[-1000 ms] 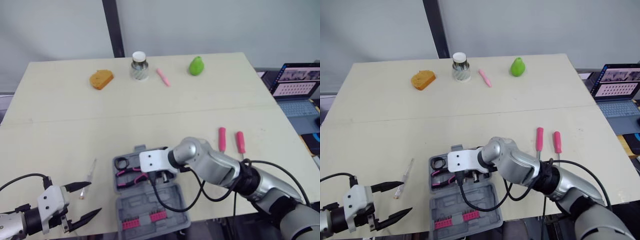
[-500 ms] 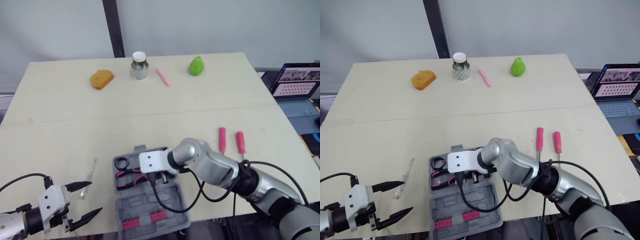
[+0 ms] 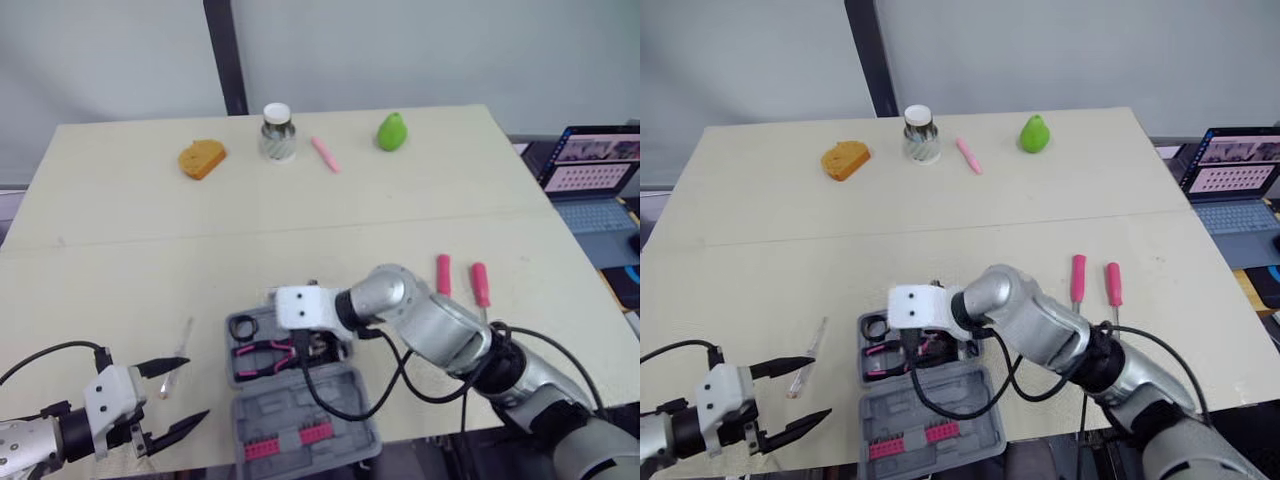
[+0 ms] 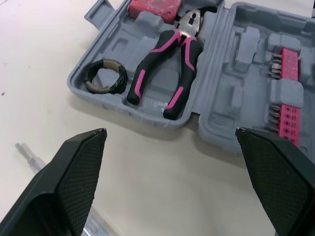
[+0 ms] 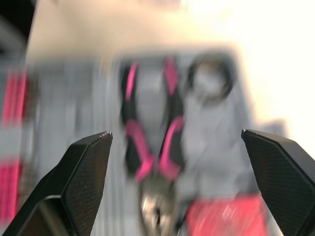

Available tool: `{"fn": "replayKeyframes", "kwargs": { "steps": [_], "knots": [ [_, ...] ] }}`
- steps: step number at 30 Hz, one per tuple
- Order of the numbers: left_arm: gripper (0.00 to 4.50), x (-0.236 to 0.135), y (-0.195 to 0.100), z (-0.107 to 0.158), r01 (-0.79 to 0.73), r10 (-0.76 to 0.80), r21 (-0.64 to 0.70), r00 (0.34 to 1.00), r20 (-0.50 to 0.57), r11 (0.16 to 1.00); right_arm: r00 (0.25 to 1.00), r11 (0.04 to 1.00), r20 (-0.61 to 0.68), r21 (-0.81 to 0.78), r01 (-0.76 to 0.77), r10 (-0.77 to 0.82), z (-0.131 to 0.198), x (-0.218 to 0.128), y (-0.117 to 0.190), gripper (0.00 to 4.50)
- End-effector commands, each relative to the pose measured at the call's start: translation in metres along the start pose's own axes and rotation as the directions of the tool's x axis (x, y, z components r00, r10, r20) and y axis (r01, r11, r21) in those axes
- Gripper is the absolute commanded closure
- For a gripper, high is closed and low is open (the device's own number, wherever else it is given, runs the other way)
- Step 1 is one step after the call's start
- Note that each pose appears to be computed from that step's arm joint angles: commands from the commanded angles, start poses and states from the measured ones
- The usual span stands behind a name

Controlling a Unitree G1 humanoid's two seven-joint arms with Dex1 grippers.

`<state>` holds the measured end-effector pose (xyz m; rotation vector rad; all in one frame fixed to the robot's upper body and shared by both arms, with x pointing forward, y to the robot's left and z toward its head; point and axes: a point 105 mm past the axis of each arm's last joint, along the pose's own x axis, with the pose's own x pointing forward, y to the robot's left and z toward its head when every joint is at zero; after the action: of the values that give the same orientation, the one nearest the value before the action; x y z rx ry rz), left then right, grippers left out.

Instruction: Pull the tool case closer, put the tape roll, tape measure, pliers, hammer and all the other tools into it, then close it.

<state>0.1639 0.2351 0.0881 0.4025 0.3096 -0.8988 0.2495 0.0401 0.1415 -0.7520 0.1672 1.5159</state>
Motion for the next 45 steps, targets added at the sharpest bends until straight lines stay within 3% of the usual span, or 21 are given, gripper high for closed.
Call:
{"fn": "replayKeyframes", "kwargs": {
  "steps": [1,8,13,25,38,45],
  "knots": [
    [0.0,0.004,0.001,0.003,0.003,-0.003,0.014,1.0,0.012,1.0,0.988,0.995,0.121,-0.023,0.101,-0.097,0.008,0.004,-0.011,1.3],
    [0.0,0.011,-0.004,0.007,0.03,-0.032,0.028,0.999,0.038,0.999,0.95,0.985,0.262,0.059,0.16,-0.17,-0.007,0.025,-0.012,4.48],
    [0.0,0.014,-0.008,0.009,0.035,-0.036,0.027,0.998,0.045,0.999,0.975,0.994,0.194,0.063,0.094,-0.104,-0.037,0.042,0.007,4.48],
    [0.0,0.014,-0.01,0.007,0.029,-0.029,0.024,0.999,0.037,0.999,0.993,0.991,0.081,0.113,0.077,-0.086,-0.065,0.053,0.012,4.48],
    [0.0,0.015,-0.007,0.006,0.028,-0.029,0.031,0.999,0.033,0.999,0.992,0.99,-0.125,0.141,-0.003,0.021,-0.109,0.053,0.039,4.48],
    [0.0,0.018,-0.006,0.006,0.032,-0.033,0.035,0.999,0.034,0.999,0.997,0.984,-0.076,0.18,-0.002,0.016,-0.105,0.055,0.039,4.48]
  ]
}}
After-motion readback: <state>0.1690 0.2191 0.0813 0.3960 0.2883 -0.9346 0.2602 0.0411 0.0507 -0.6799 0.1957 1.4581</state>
